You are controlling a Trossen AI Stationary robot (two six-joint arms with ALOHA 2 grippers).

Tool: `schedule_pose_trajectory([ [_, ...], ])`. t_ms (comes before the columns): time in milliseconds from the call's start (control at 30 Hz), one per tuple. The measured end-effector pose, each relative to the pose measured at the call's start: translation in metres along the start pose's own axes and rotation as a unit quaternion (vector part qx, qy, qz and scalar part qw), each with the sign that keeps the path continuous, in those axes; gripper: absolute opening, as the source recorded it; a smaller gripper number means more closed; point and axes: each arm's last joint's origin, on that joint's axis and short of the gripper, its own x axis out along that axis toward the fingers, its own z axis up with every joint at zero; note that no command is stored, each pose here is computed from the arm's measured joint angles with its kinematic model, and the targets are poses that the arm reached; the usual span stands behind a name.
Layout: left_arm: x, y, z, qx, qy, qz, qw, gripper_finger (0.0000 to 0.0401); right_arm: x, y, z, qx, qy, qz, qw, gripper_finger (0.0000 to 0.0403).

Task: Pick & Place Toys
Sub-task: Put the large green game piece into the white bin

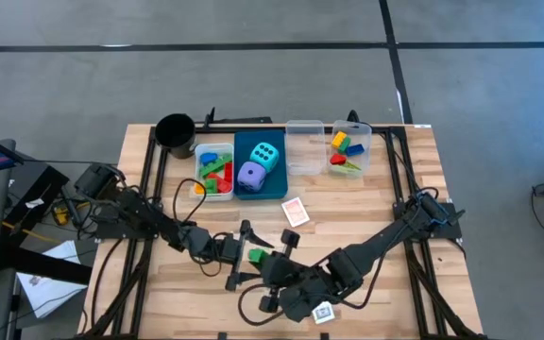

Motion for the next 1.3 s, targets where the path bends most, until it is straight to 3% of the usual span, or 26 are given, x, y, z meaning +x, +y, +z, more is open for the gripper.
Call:
schedule_pose_trajectory([
  [333, -0.007, 0.002, 0.023, -0.009, -0.035, -0.001, 0.999, 0.0356, 0.002, -0.001, 0.0, -0.007, 0.003, 0.002, 1.0, 0.0012],
  [533, -0.008, 0.002, 0.024, -0.008, -0.03, -0.001, 1.0, 0.0344, 0.004, -0.003, 0.001, -0.005, 0.002, -0.001, 1.0, 0.0017],
  [833, -0.008, 0.002, 0.026, -0.011, -0.042, -0.001, 0.999, 0.0255, 0.006, -0.005, 0.002, -0.001, 0.001, -0.003, 1.0, 0.0016],
  [1100, -0.008, 0.004, 0.025, -0.011, -0.041, 0.001, 0.999, 0.0131, 0.006, -0.004, 0.003, 0.001, -0.001, 0.001, 1.0, 0.0015],
  [1300, -0.008, 0.004, 0.026, -0.011, -0.042, 0.0, 0.999, 0.0124, 0.006, -0.003, 0.005, -0.007, -0.01, 0.003, 1.0, 0.0027],
])
